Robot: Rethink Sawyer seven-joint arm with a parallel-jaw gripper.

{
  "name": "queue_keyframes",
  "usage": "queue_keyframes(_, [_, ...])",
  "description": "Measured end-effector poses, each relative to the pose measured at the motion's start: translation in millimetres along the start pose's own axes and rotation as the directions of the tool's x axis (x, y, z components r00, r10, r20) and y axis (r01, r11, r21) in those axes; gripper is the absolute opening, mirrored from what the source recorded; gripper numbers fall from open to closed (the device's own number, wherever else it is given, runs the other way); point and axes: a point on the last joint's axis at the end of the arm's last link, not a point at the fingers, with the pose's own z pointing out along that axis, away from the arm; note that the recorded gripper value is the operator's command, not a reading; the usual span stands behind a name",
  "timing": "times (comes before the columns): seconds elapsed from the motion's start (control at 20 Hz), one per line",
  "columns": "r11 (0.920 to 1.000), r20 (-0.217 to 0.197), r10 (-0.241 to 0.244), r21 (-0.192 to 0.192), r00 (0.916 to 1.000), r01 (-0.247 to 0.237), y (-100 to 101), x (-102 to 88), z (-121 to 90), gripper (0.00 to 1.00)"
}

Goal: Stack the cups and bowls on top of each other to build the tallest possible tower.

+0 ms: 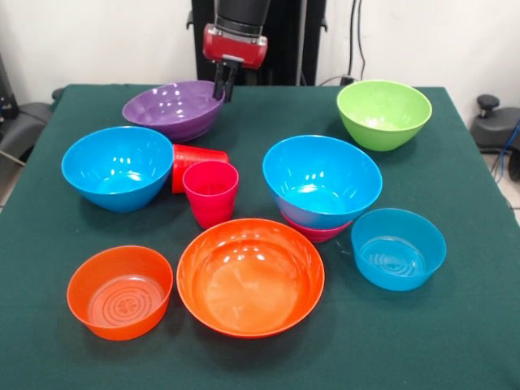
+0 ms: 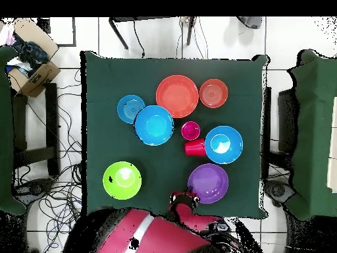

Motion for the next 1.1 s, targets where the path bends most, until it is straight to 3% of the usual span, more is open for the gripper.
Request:
queue_keyframes(0.2, [0.9988, -0.047, 0.049, -0.005, 0.9977, -0.050, -6, -22.2, -13, 0.00])
queue_keyframes(0.3, [0.9957, -0.104, 0.092, 0.001, 0.9904, -0.092, -12, -44.1, -30, 0.00])
queue_keyframes(0.4, [0.9938, -0.125, 0.110, 0.002, 0.9860, -0.111, -14, -52.4, -36, 0.00])
queue_keyframes(0.65, [0.9835, -0.211, 0.177, 0.000, 0.9613, -0.181, -12, -84.4, -61, 0.00])
queue_keyframes(0.9, [0.9831, -0.253, 0.177, 0.000, 0.9511, -0.183, 3, -107.4, -72, 0.00])
queue_keyframes(1.1, [0.9877, -0.252, 0.148, -0.012, 0.9564, -0.156, 28, -139.9, -79, 0.00])
